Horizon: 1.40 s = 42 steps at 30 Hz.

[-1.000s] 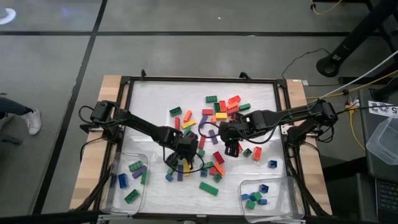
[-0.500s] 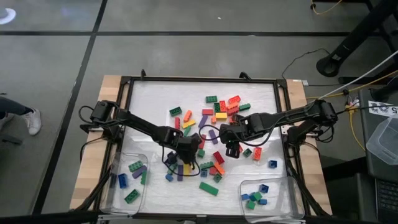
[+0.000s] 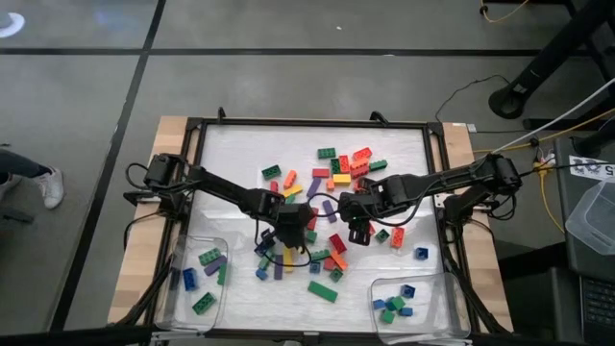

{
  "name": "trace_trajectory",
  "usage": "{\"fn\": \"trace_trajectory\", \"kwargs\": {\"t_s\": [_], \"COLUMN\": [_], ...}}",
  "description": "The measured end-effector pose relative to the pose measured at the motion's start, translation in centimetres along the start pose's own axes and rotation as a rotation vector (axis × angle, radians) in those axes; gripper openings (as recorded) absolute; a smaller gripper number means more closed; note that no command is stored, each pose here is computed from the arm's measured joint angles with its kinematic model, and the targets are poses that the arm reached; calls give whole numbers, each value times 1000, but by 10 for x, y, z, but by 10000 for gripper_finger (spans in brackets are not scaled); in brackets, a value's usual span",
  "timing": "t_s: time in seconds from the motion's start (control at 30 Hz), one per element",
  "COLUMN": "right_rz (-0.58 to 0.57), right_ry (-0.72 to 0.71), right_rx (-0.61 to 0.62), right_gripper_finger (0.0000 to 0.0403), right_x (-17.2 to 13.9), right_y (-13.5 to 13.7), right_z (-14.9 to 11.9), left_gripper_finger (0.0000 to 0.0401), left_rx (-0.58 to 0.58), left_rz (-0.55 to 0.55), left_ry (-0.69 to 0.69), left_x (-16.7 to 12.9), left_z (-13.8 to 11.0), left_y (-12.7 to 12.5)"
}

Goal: Sort blocks by size
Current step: Put the large violet block into the left transparent bin

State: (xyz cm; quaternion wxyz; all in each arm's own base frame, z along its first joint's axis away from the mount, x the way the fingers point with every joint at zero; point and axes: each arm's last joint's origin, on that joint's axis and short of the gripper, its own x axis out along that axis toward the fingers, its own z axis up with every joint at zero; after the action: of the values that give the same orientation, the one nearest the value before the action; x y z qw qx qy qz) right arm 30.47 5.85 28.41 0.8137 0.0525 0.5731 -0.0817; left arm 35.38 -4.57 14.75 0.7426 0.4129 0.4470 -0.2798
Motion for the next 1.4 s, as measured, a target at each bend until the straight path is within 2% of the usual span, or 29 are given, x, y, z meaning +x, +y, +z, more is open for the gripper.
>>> {"fn": "trace_trajectory", "kwargs": {"t_s": [0.17, 0.3, 0.5, 0.63, 0.8, 0.93, 1.4], "right_rz": [0, 0, 0, 0, 0, 0, 0], "right_ry": [0, 2, 2, 2, 2, 2, 1], "right_rx": [0, 0, -4, -4, -4, -4, -4], "right_gripper_finger": [216, 216, 216, 216, 216, 216, 216], "right_x": [0, 0, 0, 0, 0, 0, 0], "right_y": [0, 0, 0, 0, 0, 0, 0], "right_z": [0, 0, 0, 0, 0, 0, 0], "left_gripper_finger": [131, 131, 131, 131, 131, 131, 131], "left_rx": [-26, -107, -214, -221, -181, -137, 191], "left_rz": [-24, -42, -74, -90, -52, -50, -43], "left_ry": [12, 23, 38, 30, 11, 17, 17], "left_x": [5, 5, -2, -6, -10, -10, -9], "left_z": [0, 2, 13, 24, 33, 31, 25], "left_y": [-3, -6, -17, -21, -17, -16, -11]}}
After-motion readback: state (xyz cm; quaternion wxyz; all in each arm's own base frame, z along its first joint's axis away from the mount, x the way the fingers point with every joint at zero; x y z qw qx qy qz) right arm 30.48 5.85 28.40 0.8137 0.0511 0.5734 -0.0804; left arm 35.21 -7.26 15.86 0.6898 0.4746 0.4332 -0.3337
